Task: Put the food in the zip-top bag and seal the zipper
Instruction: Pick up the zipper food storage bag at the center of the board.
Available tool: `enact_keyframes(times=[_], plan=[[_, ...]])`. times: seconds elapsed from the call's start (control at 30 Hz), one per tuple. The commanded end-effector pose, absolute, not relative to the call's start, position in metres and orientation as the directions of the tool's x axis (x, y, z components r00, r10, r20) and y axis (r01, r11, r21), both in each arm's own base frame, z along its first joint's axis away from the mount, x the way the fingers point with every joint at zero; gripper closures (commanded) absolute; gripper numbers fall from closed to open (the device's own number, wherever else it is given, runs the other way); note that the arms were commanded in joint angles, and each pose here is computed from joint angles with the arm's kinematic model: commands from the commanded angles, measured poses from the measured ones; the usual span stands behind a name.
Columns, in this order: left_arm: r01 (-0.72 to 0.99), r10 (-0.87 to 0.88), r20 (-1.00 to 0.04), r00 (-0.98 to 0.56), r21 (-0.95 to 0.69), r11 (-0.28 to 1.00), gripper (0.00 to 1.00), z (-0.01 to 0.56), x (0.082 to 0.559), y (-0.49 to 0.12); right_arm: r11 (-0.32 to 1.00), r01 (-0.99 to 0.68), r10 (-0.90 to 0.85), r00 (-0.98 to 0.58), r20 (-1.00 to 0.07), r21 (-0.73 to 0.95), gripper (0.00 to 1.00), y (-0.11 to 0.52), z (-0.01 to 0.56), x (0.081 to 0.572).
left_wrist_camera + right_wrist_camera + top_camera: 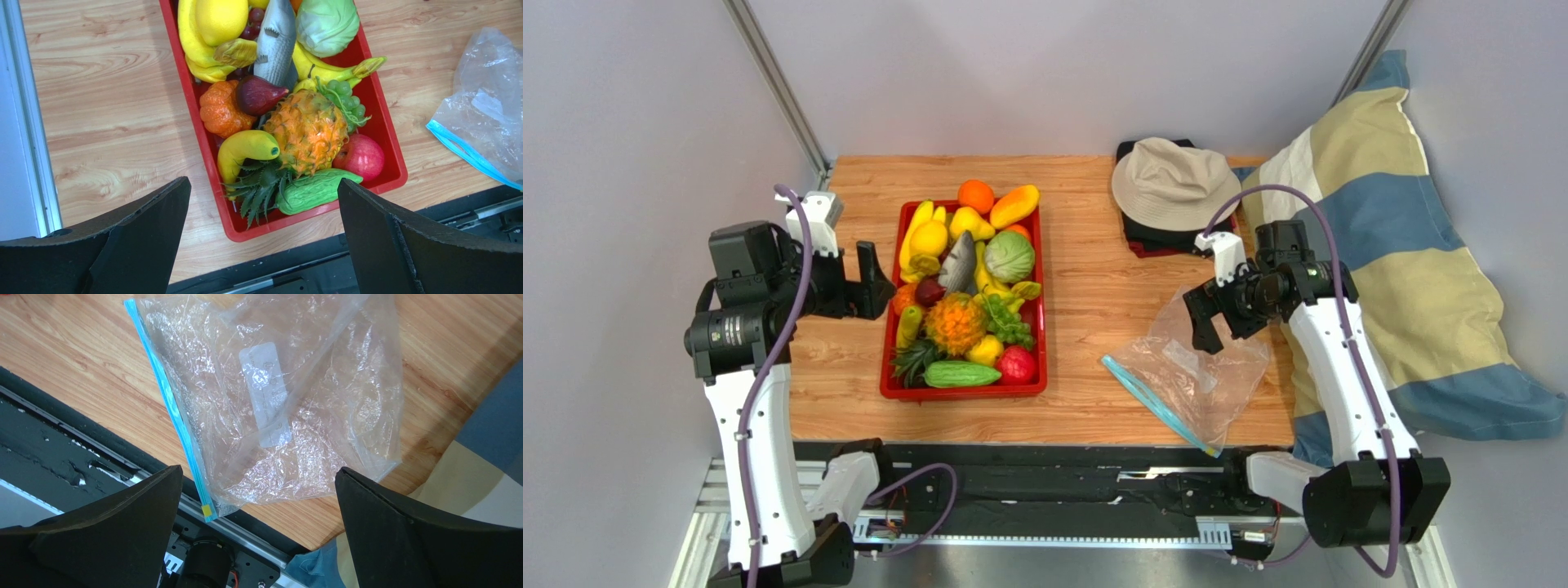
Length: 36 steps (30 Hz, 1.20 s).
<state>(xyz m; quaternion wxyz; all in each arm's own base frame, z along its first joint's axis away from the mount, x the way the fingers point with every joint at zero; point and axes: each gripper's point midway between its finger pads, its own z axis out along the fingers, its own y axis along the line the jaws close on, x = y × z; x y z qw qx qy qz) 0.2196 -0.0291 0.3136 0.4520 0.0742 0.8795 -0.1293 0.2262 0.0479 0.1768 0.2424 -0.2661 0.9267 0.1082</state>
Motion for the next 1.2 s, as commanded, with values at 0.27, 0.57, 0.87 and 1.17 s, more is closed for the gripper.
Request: enact_keyframes(times=[0.27, 0.57, 0.87, 1.17], plan=[[0.100, -0.123, -0.854, -0.505, -0.200, 0.975, 0.01, 0.339, 0.210, -0.021, 0.787, -0.615, -0.581, -0.763, -0.283, 0.045, 0.00, 0.056, 0.137, 0.225], [0.062, -0.167, -0.856, -0.489, -0.226, 0.972, 0.01, 0.336, 0.210, -0.020, 0.847, -0.521, -0.514, -0.853, -0.087, 0.108, 0.00, 0.070, 0.098, 0.221], [0.067, -0.185, -0.866, -0.465, -0.243, 0.968, 0.01, 0.328, 0.216, -0.021, 0.877, -0.454, -0.463, -0.886, 0.020, 0.157, 0.14, 0.082, 0.055, 0.229], [0.189, -0.150, -0.851, -0.503, -0.278, 0.942, 0.10, 0.320, 0.221, -0.040, 0.843, -0.368, -0.398, -0.917, -0.004, 0.393, 1.00, 0.120, 0.060, 0.231]])
